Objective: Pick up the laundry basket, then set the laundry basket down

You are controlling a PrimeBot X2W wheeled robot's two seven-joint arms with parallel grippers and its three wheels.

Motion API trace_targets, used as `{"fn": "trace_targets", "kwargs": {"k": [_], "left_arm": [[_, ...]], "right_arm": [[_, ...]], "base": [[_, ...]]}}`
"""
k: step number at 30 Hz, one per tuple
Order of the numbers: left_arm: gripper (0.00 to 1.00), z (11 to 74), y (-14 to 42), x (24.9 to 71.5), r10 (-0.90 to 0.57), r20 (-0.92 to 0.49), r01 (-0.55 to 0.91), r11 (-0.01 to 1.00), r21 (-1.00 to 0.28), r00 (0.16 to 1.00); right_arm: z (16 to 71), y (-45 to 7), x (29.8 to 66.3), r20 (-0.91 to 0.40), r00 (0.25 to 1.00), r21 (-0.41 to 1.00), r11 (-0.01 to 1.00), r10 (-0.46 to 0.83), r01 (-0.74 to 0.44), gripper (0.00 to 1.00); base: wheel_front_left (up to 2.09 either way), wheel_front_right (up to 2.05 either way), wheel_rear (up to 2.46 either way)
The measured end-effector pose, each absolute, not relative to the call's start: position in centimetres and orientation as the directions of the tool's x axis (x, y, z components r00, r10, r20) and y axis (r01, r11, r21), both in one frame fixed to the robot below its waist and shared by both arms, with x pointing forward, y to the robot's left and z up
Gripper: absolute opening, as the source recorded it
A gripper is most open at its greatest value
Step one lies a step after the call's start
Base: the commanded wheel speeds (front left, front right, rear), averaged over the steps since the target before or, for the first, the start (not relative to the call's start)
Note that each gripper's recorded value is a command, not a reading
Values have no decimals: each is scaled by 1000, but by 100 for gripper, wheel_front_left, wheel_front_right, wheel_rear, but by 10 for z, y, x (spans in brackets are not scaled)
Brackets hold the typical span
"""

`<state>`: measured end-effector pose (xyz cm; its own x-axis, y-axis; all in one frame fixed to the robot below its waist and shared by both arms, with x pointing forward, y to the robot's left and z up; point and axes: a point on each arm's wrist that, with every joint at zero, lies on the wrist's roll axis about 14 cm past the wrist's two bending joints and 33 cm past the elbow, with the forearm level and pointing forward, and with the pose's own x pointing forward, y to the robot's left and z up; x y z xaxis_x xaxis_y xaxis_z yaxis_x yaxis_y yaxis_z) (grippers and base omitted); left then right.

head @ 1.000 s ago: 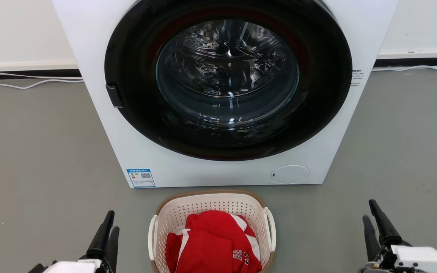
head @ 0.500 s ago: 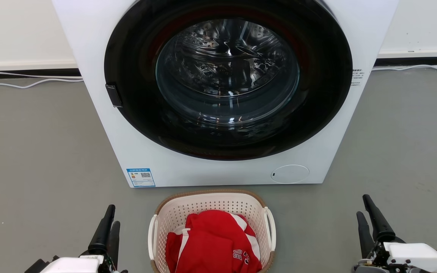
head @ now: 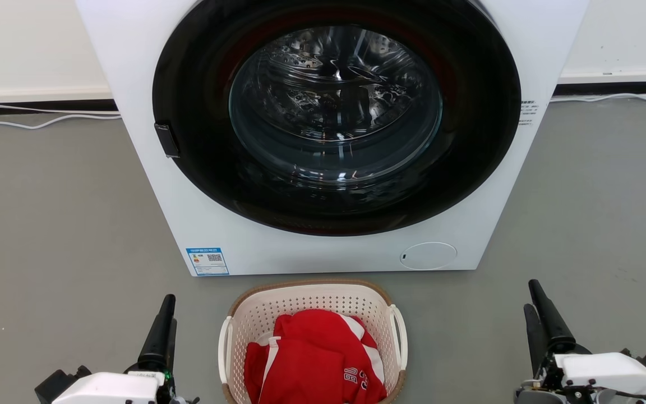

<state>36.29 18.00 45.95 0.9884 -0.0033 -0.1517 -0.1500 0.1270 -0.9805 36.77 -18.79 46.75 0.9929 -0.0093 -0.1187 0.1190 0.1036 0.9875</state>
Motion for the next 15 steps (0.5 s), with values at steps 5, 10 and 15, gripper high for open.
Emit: {"fn": "trace_targets", "kwargs": {"k": [5, 10, 15], "left_arm": [[100, 462, 180, 364, 3, -143, -141, 178, -974, 990], [100, 466, 178, 366, -1, -129, -125, 238, -963, 992], [100, 470, 175, 368, -5, -115, -108, 301, -947, 993]], "right_arm": [[472, -185, 369, -104, 995, 980, 168, -5, 104, 100], [481, -180, 375, -78, 997, 966, 250, 14, 72, 100], [482, -177, 376, -73, 997, 943, 327, 27, 60, 100]], "base": [[0, 0, 0], [0, 0, 0], [0, 0, 0]]}}
